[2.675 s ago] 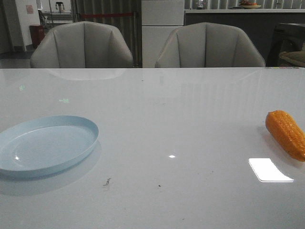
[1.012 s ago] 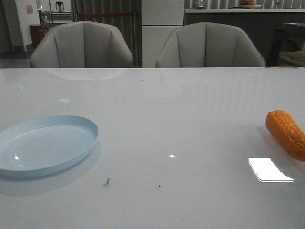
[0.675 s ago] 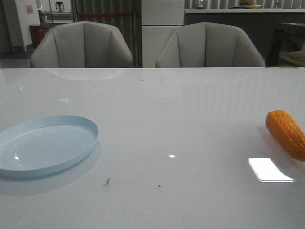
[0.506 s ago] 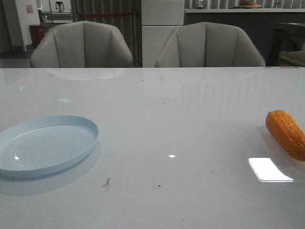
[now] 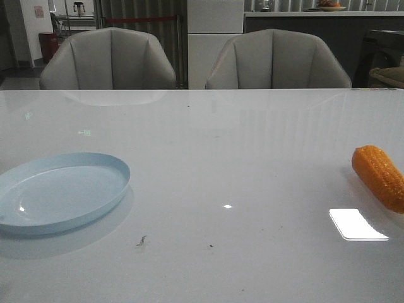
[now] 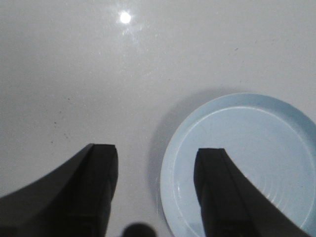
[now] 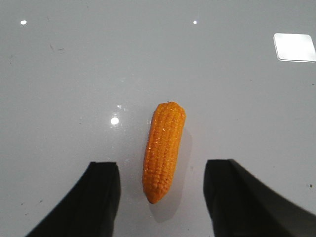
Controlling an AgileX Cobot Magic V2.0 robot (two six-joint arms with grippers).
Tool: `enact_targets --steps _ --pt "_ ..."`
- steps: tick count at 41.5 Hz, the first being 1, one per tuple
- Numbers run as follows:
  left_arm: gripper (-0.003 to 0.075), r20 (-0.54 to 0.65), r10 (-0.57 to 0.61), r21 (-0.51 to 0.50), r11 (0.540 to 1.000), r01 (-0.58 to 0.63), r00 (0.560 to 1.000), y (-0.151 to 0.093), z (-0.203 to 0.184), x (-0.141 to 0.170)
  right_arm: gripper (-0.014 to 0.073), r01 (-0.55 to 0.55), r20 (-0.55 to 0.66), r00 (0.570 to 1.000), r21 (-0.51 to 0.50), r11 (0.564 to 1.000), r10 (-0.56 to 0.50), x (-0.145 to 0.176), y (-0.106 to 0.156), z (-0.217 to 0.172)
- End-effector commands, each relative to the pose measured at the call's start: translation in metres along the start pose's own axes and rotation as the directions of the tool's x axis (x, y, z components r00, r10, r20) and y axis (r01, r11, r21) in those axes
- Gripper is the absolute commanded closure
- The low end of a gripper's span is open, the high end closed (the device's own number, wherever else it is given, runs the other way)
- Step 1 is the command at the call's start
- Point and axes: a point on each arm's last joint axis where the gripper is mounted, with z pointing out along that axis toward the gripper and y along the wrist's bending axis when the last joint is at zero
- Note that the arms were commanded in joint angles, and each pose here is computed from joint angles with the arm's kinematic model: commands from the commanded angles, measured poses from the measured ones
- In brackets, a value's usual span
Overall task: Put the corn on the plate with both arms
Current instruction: 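Lower the left gripper to the rim of the pale blue plate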
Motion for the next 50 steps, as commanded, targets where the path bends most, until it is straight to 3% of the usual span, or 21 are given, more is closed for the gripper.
enact_targets --steps 1,16,50 --pt "0.0303 -0.004 -0.007 0.016 1.000 0.007 1.000 -0.003 0.001 -0.015 0.0109 0.015 0.104 0.994 0.011 1.000 -0.016 -0.017 -0.001 -0.005" --pt "0.0321 -0.265 -0.043 0.065 0.996 0.062 0.963 -0.005 0.067 -0.002 0.0109 0.015 0.104 0.994 0.011 1.000 -0.016 -0.017 -0.001 -0.005" --pt "0.0324 -0.339 -0.044 0.070 0.995 0.072 0.940 -0.007 0.098 0.006 0.0109 0.015 0.103 0.995 0.011 1.000 -0.016 -0.017 -0.001 -0.005"
